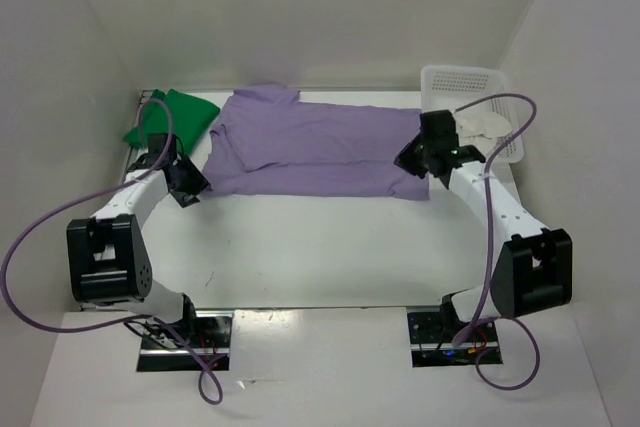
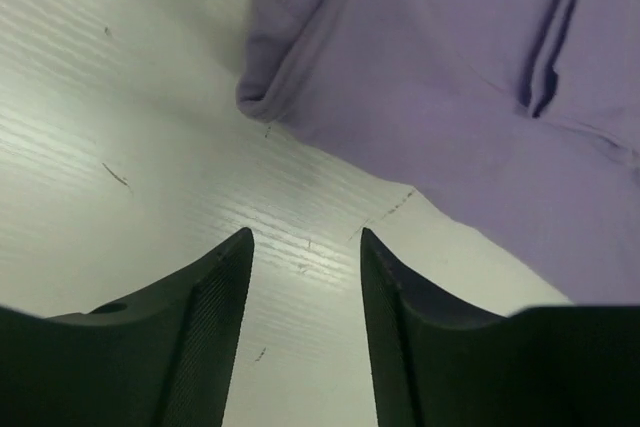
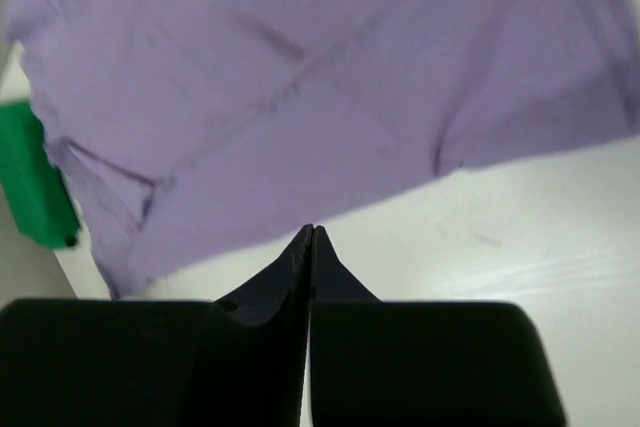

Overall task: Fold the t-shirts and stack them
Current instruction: Fold the flattened tshirt in 1/3 of the way

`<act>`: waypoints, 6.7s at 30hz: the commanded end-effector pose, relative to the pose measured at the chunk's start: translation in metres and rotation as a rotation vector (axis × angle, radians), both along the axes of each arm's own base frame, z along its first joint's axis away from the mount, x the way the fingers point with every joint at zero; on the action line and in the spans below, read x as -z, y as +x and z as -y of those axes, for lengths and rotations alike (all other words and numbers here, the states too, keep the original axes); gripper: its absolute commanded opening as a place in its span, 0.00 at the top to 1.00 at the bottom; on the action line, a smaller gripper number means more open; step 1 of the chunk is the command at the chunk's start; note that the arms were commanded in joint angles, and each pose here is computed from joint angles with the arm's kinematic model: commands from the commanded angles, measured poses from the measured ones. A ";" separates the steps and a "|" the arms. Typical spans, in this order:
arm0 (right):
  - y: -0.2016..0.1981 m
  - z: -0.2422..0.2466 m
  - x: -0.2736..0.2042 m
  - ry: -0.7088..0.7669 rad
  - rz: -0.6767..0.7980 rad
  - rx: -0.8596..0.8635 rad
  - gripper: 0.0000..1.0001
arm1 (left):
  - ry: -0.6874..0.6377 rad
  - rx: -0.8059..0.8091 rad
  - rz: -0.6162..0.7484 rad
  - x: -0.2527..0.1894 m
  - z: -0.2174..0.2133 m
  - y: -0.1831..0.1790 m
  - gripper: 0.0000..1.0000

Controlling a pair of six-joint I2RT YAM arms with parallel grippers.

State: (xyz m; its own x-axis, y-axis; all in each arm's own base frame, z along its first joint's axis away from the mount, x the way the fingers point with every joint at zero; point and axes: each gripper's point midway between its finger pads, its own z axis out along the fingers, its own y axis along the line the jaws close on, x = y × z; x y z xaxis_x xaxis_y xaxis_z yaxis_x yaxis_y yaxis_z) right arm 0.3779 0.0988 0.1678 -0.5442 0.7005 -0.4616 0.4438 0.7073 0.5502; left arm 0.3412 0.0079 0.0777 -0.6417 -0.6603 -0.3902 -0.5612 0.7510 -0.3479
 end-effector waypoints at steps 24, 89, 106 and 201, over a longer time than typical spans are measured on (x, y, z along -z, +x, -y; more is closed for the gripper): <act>-0.019 0.057 0.119 0.150 -0.136 0.419 0.62 | -0.098 -0.243 -0.031 0.054 -0.032 0.028 0.97; -0.061 0.009 0.030 0.075 -0.019 0.055 0.96 | -0.209 0.087 0.063 -0.011 0.125 0.007 0.52; -0.076 -0.005 0.028 0.062 -0.032 -0.041 0.85 | -0.145 -0.136 -0.033 0.042 0.092 -0.002 0.61; -0.125 -0.086 0.181 0.034 -0.366 -0.125 1.00 | -0.372 0.002 -0.300 0.095 0.107 -0.113 0.85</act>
State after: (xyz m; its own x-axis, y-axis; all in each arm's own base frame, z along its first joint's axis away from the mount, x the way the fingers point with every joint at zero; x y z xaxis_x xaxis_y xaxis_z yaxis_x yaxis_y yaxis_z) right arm 0.2899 0.2055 0.0117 -0.7408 0.6371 -0.2131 0.4757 0.7215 0.5031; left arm 0.2911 -0.1153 0.0123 -0.7183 -0.6932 -0.0592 -0.5472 0.6155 -0.5672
